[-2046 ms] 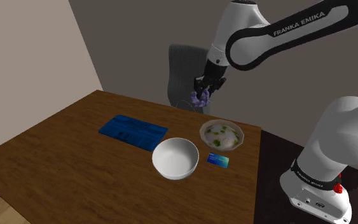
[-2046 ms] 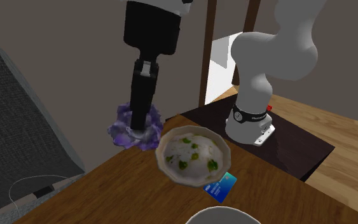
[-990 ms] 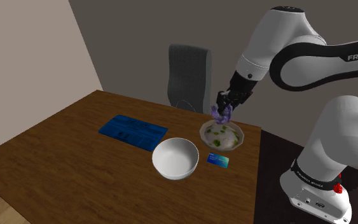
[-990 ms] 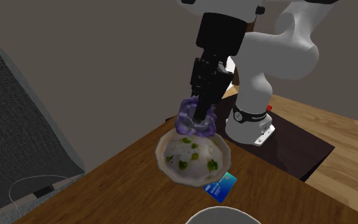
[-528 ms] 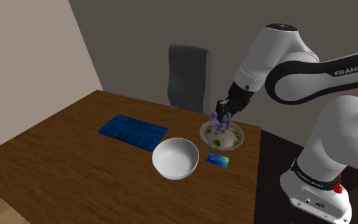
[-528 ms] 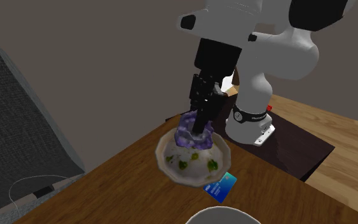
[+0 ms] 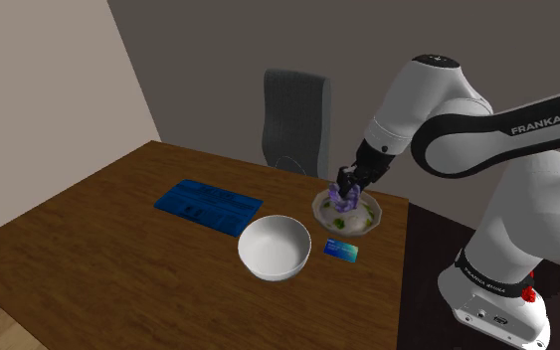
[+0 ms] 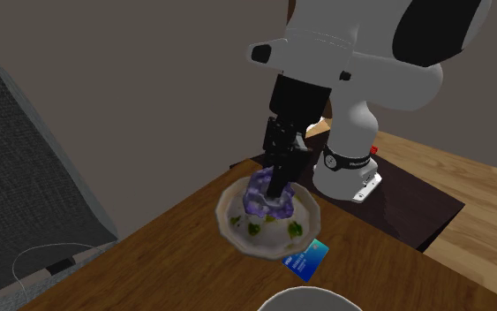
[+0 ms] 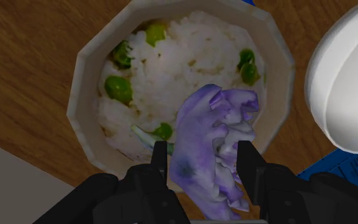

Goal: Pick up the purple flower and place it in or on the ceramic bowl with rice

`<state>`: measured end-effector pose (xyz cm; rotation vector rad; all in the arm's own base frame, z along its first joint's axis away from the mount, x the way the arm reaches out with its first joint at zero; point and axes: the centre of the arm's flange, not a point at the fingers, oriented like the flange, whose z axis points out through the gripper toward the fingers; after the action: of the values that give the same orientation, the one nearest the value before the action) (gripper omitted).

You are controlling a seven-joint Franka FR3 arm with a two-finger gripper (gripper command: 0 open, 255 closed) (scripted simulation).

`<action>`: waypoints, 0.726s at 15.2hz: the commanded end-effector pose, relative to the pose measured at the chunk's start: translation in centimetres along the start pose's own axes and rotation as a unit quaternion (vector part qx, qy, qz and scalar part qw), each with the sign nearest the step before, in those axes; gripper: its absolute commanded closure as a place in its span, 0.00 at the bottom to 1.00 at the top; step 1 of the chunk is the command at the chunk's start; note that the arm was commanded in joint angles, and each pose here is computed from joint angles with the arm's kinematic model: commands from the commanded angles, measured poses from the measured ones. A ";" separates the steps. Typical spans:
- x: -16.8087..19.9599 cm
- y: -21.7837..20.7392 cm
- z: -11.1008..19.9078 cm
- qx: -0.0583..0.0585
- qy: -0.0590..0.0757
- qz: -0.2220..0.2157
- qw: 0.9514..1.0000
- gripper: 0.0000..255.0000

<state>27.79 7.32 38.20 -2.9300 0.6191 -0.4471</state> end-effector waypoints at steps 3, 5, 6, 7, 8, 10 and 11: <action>0.0 0.0 0.0 0.000 0.000 0.000 1.000 1.00; 0.0 0.0 0.0 0.000 0.000 0.000 1.000 0.00; 0.0 0.0 0.0 0.000 0.000 0.000 1.000 0.00; 0.0 0.0 0.0 0.000 0.000 0.000 1.000 0.00; 0.0 0.0 0.0 0.000 0.000 0.000 1.000 0.00; 0.0 0.0 0.0 0.000 0.000 0.000 1.000 0.00; 0.0 0.0 -1.3 0.000 0.000 0.000 1.000 0.00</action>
<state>27.70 7.40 38.84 -2.9287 0.6190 -0.4503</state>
